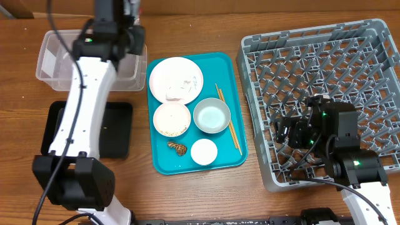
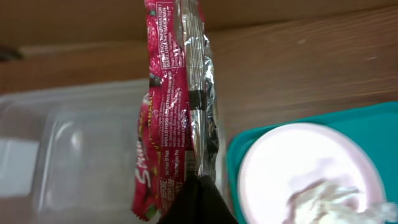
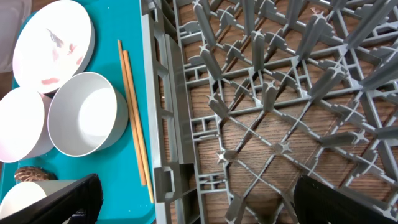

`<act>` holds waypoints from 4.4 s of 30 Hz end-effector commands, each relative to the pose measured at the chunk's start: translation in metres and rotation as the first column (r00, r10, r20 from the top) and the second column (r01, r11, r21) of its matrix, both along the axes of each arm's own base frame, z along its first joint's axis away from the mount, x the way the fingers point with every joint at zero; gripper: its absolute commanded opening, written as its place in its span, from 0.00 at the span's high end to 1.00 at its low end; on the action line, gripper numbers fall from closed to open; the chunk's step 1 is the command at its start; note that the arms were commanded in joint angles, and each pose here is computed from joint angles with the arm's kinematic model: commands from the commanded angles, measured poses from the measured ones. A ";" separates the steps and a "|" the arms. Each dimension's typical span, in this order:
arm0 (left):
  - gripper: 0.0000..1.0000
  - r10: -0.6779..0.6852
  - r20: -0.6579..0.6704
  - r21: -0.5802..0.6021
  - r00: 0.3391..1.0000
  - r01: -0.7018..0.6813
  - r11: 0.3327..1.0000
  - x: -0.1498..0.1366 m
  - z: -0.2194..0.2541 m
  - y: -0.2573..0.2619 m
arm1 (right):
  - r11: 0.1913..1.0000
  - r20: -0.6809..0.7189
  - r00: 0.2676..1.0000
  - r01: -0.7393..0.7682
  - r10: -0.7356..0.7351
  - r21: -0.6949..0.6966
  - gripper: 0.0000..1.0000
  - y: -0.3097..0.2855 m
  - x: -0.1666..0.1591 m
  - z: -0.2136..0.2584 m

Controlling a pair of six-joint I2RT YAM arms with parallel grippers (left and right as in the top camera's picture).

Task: Sort waste into correct bins and load items into the dishwasher
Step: 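Drop the red wrapper into the clear plastic bin, then reach the left gripper to the tissue on the pink plate and grasp, then drop the white tissue into the clear plastic bin, then grasp the white cup on the teal tray with the left gripper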

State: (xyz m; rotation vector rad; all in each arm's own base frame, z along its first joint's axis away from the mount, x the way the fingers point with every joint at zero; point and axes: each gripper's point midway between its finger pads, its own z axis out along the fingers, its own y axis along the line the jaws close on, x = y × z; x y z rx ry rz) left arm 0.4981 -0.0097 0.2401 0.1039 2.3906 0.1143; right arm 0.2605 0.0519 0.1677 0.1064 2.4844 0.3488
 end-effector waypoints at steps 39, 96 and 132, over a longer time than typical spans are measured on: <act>0.28 -0.418 -0.283 -0.280 0.863 0.342 0.897 -0.038 -0.101 -0.153 | 1.000 0.036 0.999 0.003 -0.004 0.010 0.00 0.000 0.004 0.014; 0.60 0.198 -0.137 0.013 0.971 -0.198 0.980 -0.011 -0.025 0.073 | 1.000 0.032 0.999 0.003 -0.003 0.010 0.00 0.000 0.004 0.013; 0.42 -0.125 -0.551 -0.223 0.825 -0.001 0.975 -0.212 0.009 -0.060 | 1.000 0.021 1.000 0.004 -0.004 0.009 0.00 0.000 0.002 0.011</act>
